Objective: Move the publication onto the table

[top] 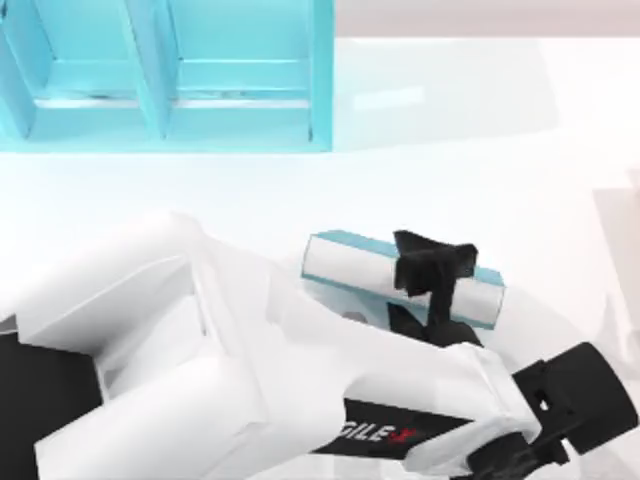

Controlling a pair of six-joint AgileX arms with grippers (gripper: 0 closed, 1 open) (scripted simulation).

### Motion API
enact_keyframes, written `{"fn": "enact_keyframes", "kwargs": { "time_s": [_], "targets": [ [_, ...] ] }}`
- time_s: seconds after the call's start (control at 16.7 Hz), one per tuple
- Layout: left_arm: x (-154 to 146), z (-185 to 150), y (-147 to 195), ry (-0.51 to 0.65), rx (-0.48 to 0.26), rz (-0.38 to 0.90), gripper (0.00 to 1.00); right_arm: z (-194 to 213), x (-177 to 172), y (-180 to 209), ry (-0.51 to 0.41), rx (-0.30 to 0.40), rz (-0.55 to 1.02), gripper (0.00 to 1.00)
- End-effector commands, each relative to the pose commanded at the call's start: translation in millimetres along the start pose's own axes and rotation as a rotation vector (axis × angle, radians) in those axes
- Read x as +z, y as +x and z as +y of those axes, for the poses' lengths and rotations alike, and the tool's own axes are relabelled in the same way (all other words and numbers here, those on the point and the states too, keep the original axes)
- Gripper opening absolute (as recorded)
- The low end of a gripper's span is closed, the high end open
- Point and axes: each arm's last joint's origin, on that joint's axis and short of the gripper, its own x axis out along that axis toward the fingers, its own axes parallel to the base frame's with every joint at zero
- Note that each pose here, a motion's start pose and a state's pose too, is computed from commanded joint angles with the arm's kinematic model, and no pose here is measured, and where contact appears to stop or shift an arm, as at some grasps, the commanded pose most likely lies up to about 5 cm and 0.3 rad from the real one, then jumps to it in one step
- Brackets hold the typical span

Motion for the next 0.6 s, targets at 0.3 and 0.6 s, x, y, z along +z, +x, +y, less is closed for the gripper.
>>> {"fn": "enact_keyframes", "kwargs": {
  "time_s": [0.3, 0.6],
  "targets": [
    [0.0, 0.0, 0.0, 0.0, 0.0, 0.0, 1.0, 0.0, 0.0, 0.0, 0.0, 0.0, 0.0, 1.0],
    [-1.0, 2.0, -5.3, -0.005, 0.003, 0.008, 1.0, 0.0, 0.0, 0.0, 0.0, 0.0, 0.0, 1.0]
  ]
}}
